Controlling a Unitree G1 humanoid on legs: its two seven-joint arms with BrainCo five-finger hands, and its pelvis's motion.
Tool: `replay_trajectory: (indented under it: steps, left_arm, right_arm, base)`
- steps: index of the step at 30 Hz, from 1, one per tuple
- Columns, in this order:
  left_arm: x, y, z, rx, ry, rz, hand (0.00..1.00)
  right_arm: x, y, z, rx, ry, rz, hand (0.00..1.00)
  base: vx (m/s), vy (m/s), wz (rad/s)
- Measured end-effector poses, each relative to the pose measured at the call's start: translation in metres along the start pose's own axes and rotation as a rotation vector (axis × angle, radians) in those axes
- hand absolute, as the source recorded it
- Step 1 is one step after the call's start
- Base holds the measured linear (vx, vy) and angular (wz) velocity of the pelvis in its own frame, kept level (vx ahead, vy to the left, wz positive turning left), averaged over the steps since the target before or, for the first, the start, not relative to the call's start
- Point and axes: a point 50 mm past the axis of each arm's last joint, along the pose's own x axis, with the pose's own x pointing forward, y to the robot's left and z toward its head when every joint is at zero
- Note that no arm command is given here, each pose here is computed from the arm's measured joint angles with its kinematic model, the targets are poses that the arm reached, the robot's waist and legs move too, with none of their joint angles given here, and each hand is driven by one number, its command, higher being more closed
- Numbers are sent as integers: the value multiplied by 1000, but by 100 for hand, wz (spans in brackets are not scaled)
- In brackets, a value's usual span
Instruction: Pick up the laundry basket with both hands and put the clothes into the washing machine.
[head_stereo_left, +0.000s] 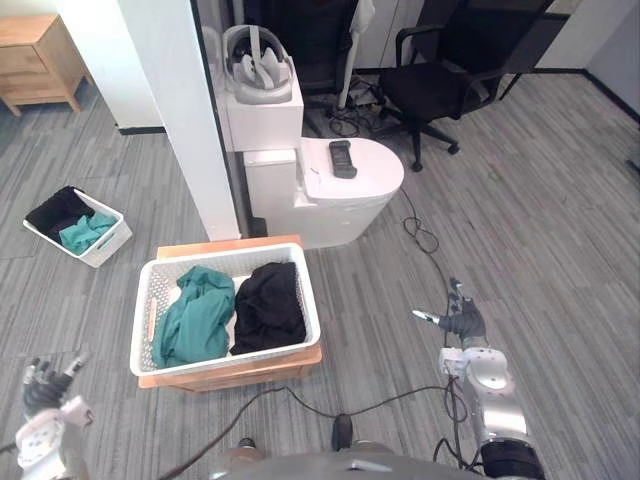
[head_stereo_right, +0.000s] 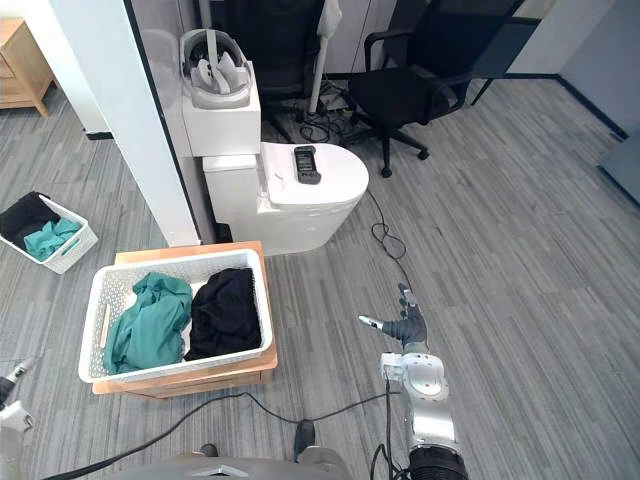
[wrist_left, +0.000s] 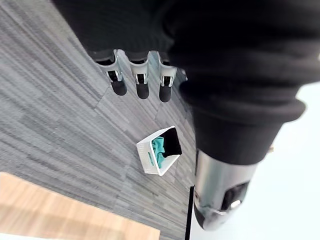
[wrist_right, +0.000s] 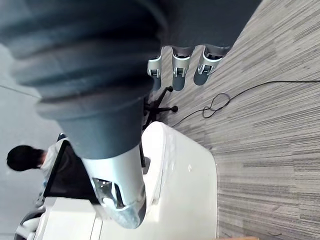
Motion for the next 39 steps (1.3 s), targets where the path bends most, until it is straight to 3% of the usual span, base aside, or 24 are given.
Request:
replay_trajectory:
  steps: [15,27,39]
  left_arm:
    - [42,-34,44,137,35,-51,0]
    - [51,-123,100,200,-77,-241,0]
    - [44,-168,149,153,-208,-299,0]
  right_arm:
    - [44,41,19,-120,32,232,0]
    - [84,61,111,-201,-196,307,0]
    - [94,68,149,-215,-282,308,0]
  base:
    - [-104,-21,-3]
    - [-116,-16,-3]
    - [-15,7,-2]
